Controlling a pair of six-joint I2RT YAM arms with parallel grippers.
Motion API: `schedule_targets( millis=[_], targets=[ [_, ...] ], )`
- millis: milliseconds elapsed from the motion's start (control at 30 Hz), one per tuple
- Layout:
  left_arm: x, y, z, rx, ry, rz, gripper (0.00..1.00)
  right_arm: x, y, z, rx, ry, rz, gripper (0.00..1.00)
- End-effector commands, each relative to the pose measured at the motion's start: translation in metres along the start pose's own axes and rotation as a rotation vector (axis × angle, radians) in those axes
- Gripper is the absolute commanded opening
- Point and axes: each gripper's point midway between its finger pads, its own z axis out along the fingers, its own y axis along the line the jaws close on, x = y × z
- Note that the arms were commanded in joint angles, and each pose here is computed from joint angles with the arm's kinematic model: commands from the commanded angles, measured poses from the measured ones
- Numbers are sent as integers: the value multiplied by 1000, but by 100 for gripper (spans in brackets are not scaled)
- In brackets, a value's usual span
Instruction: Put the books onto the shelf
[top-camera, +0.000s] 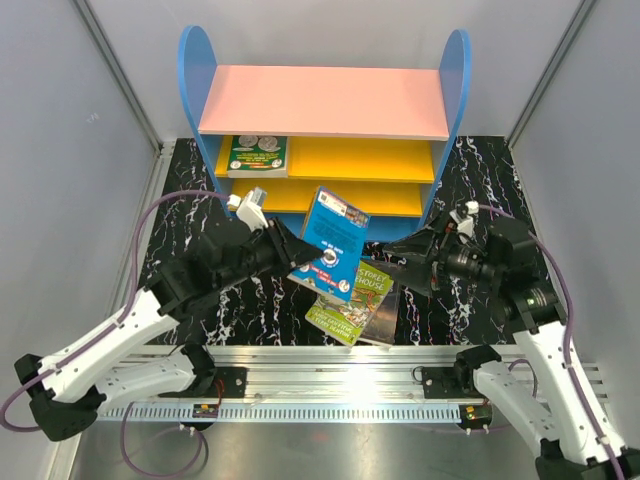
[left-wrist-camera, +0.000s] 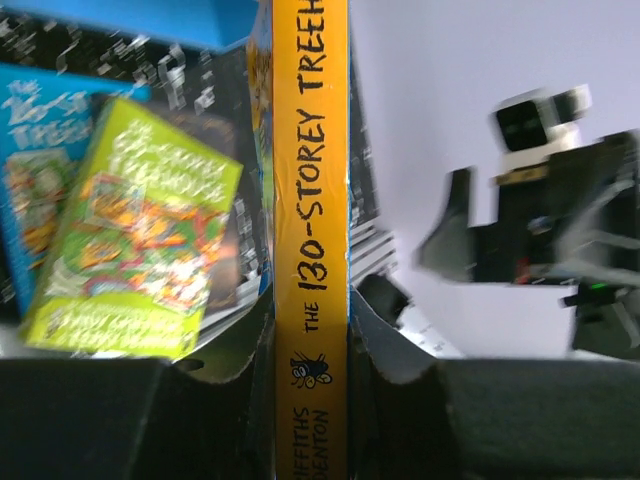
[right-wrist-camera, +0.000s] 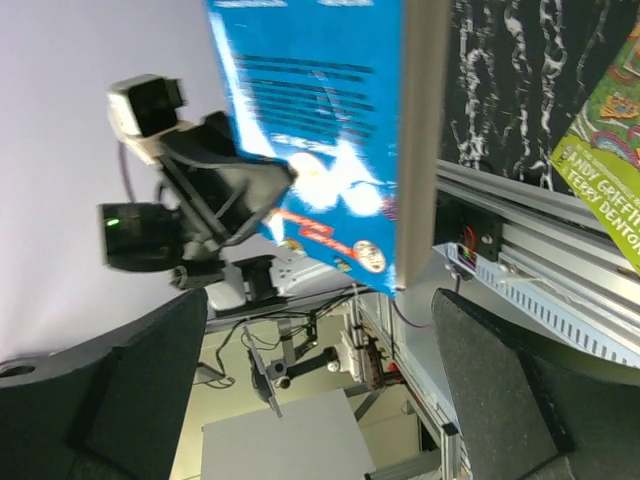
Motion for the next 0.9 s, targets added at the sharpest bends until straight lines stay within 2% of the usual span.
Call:
schedule_targets(
  millis=[0, 100, 233, 400, 500, 667, 867],
  targets=[
    [-48, -95, -17, 292, -127, -34, 0, -7, -6, 17, 98, -27, -81, 100],
    [-53, -112, -11, 333, -125, -46, 0, -2, -2, 36, 132, -5, -171, 100],
    [-58, -129, -12, 365, -118, -49, 0, -15, 19, 43, 87, -72, -246, 100],
    [-67, -137, -21, 447, -148, -136, 0, -15, 22, 54, 57, -41, -220, 100],
    [-70, -133, -25, 477, -160, -203, 0, -15, 31, 54, -17, -55, -194, 100],
    [-74, -124, -31, 539, -185, -322, 0, -10, 71, 53, -281, -36, -167, 100],
    [-79, -119, -44, 581, -229, -355, 0, -6, 87, 48, -362, -26, -138, 100]
  ],
)
